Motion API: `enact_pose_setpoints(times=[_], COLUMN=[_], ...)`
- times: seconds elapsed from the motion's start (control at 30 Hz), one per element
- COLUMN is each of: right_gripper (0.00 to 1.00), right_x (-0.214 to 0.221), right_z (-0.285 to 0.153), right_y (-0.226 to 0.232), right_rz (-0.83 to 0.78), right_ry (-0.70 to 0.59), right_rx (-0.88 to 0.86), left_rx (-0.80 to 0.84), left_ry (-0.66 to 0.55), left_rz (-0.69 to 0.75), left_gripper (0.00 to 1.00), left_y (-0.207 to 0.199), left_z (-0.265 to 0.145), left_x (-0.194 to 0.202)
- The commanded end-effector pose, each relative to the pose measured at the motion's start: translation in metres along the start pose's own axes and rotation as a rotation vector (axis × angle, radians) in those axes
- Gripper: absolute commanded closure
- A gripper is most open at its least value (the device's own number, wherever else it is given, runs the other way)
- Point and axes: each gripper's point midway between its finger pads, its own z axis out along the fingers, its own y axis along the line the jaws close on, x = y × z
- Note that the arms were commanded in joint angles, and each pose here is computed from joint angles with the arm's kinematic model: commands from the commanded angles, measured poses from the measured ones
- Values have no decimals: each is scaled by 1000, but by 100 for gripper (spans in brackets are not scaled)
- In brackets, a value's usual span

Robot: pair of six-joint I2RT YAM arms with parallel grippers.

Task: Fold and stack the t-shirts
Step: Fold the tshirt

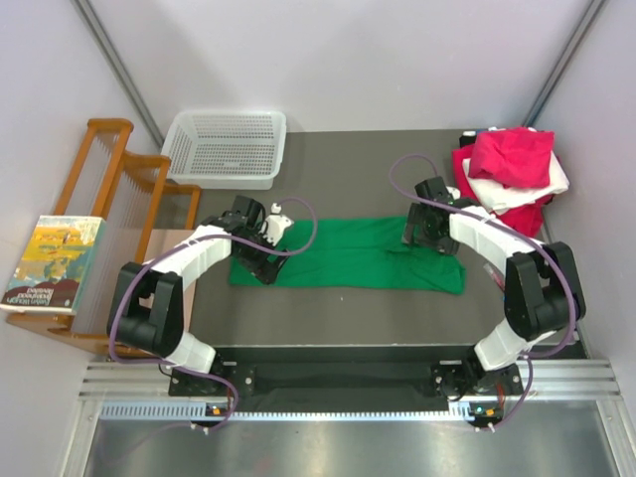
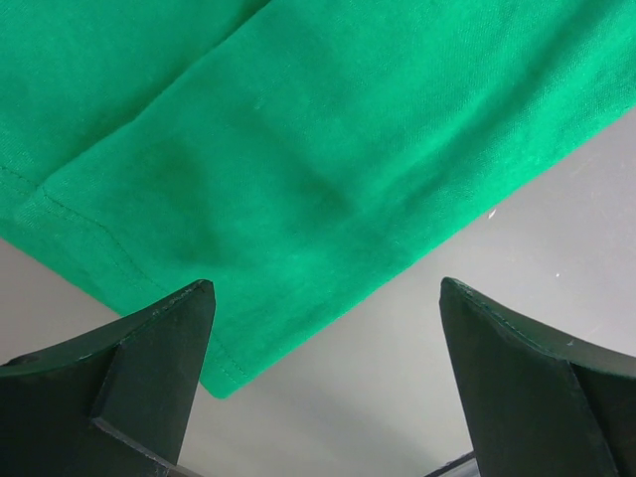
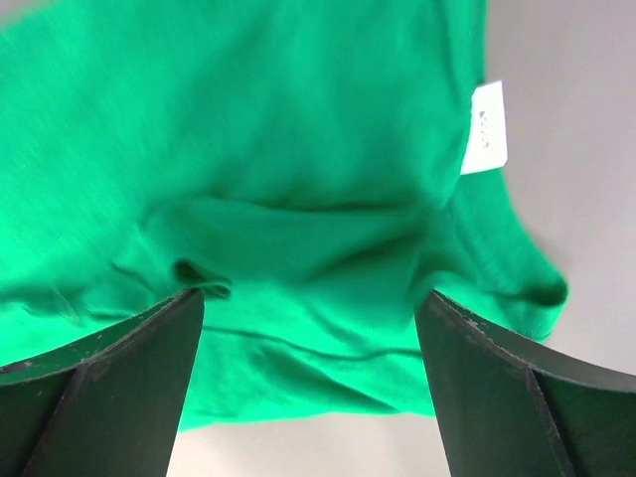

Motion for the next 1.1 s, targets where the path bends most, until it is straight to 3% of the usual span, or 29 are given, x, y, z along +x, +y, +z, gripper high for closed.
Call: enact_pose_setpoints(times=[0.0,0.4,0.47,0.7,0.93,1.07], right_gripper=[14,15,16,15,14,14], right_x=[-41,-70,-79,-110,-67,-30], right_z=[-9,9,4,-39,-48,-34], right_y=[2,-24,-31,-14,-1,-8], right_rz=[37,90,98,100,130,128], right_ry=[-94,-113,-139,-208,-133,-67], right_rx=[-1,136,186,90,-73,-70], left_rx=[-18,-33,-30,-17,-30,-36], left_ry=[-48,-52,-53,-59,-58,-56], left_rz=[21,25,24,20,22,23], left_gripper=[1,1,1,1,1,1], left_y=[4,6,6,5,7,8], left_z=[-6,-9,-9,-10,-11,-10], left_x=[-9,-7,-9,-14,-13,-13])
